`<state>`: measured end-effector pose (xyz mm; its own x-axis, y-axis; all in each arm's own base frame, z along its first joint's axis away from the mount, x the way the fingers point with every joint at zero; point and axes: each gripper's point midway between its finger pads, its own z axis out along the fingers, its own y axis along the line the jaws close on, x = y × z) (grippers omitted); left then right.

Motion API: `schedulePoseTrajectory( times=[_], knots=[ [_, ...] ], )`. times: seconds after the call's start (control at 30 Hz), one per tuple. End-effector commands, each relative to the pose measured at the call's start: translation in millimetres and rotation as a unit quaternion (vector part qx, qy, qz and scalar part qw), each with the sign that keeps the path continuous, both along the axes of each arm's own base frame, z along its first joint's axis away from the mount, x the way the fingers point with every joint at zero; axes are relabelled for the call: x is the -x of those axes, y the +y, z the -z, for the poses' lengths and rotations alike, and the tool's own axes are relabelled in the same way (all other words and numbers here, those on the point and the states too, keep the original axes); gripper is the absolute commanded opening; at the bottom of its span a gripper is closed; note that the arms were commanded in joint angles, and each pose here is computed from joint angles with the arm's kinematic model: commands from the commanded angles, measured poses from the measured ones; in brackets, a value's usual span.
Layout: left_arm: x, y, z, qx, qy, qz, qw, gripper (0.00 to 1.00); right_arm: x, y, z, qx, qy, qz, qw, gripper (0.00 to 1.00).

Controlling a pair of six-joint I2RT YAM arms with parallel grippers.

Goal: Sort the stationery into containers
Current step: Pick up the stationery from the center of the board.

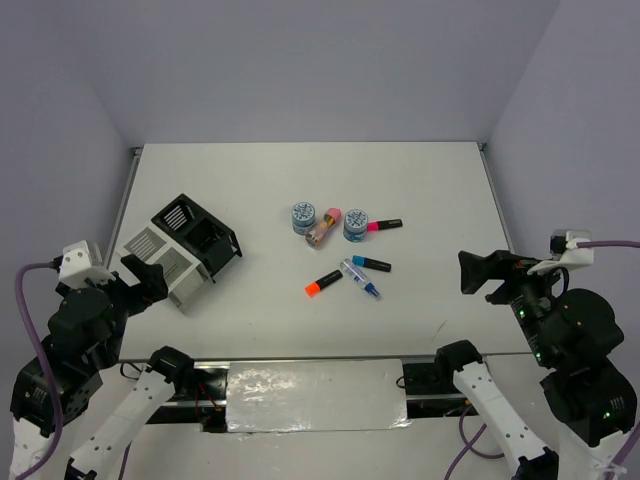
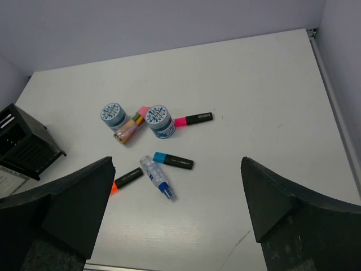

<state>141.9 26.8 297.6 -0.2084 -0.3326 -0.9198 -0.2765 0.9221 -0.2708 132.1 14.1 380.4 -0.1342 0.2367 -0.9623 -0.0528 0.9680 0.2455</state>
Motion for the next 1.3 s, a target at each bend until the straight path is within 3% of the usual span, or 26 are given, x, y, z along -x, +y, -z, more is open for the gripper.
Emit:
schedulePoseTrajectory(
  times=[0.0,0.43,0.7,0.87,1.1,1.17,1.27],
  knots=[
    [-2.0,2.4,-4.5,0.004,-0.012,-0.011,1.0,0.99,-8.8,7.2,4.1,0.0,0.009,-0.013,1.0,1.0],
    [-10.9,-8.8,-0.5,0.004,-0.004,0.013,1.0,0.99,-12.8,19.5,13.3,-0.006,0.011,-0.042,0.999,1.0],
    [-74.9,-105.6,5.6,0.048,0.027,0.197,0.979,0.99,-30.6,57.6,36.8,-0.04,0.042,-0.119,0.991,1.0],
    [-121.9,-176.1,41.5,0.077,0.119,0.281,0.949,0.99,-44.0,75.0,56.4,-0.059,0.073,-0.146,0.985,1.0],
    [-176.0,-263.6,92.9,0.012,0.185,0.342,0.921,0.95,-46.6,89.9,65.4,-0.072,0.082,-0.181,0.977,1.0],
    [-193.7,-281.1,94.8,0.002,0.159,0.368,0.916,0.94,-44.8,91.6,65.8,-0.073,0.081,-0.187,0.976,1.0],
    [-222.1,-301.5,110.9,-0.02,0.175,0.38,0.908,0.9,-41.7,92.3,66.8,-0.07,0.079,-0.193,0.975,1.0]
  ],
)
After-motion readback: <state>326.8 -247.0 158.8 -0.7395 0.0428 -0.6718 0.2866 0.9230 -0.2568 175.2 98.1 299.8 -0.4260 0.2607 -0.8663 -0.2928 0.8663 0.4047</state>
